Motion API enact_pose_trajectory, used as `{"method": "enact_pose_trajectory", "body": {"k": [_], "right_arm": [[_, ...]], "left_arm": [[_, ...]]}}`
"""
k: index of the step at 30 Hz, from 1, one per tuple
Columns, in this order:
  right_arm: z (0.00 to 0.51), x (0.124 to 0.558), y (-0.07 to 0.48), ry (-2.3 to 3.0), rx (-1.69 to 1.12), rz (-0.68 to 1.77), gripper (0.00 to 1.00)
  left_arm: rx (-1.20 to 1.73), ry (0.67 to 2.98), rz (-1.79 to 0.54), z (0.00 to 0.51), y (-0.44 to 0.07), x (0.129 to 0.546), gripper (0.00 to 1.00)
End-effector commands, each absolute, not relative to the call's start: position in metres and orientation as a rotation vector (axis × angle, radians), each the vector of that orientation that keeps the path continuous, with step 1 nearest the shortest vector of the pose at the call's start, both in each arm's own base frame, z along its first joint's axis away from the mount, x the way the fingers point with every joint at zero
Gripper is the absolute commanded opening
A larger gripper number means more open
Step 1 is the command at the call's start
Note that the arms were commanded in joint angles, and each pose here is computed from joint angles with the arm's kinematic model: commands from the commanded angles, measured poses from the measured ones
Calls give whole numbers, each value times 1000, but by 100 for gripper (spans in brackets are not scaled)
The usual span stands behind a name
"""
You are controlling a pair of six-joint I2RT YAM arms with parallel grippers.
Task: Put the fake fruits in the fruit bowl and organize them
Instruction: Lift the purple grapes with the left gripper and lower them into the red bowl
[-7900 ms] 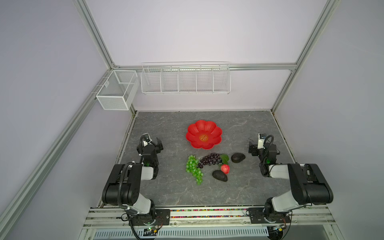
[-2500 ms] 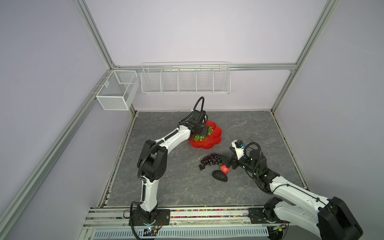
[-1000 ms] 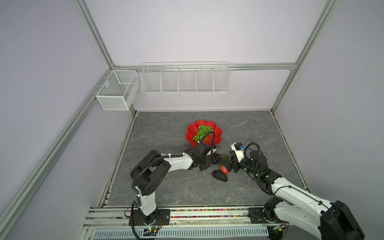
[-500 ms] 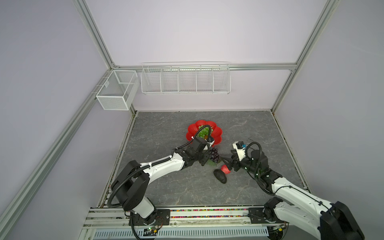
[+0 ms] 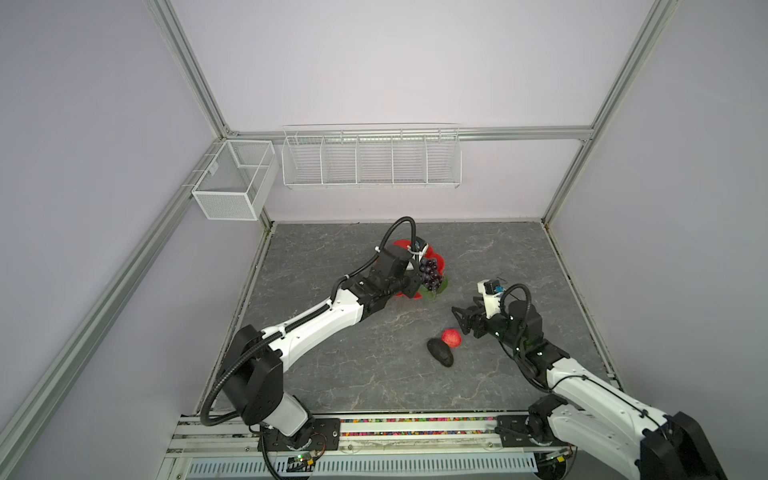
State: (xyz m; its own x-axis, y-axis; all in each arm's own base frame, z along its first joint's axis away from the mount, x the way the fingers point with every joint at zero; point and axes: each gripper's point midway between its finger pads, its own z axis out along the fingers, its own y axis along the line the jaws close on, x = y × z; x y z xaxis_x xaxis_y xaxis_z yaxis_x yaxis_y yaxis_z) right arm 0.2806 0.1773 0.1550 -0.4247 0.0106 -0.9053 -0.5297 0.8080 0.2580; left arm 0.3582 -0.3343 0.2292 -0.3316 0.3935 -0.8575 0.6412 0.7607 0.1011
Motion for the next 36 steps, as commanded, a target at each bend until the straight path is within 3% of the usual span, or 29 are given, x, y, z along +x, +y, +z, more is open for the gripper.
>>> {"method": "enact_pose_trajectory", "body": {"k": [1,10,17,19,23,24,33,36], "right_arm": [[159,283,173,1903,-361,627,89],[160,283,174,1899,-366,636,88],[160,283,176,1900,-372,647,88],[161,283,176,1899,-371,648,88],[161,283,176,1899,-373,649,89],[161,283,177,1899,-375,652,89],[160,284,175,1904,-370,643,89],[158,285,175,1913,-368,639,88]], "left_arm": [[705,1999,-220,220,-335,394,12],[562,2099,-91,168,-342,461,12],[606,2170,-177,125,-350,456,14],[641,2191,-198,118,-350,448,21],[732,2252,-187,102,-343,432,52],[741,2256,-179,101,-340,430,56],[698,2260,-176,126,-309,430,63],[723,2322,-428,132,-309,423,64]]}}
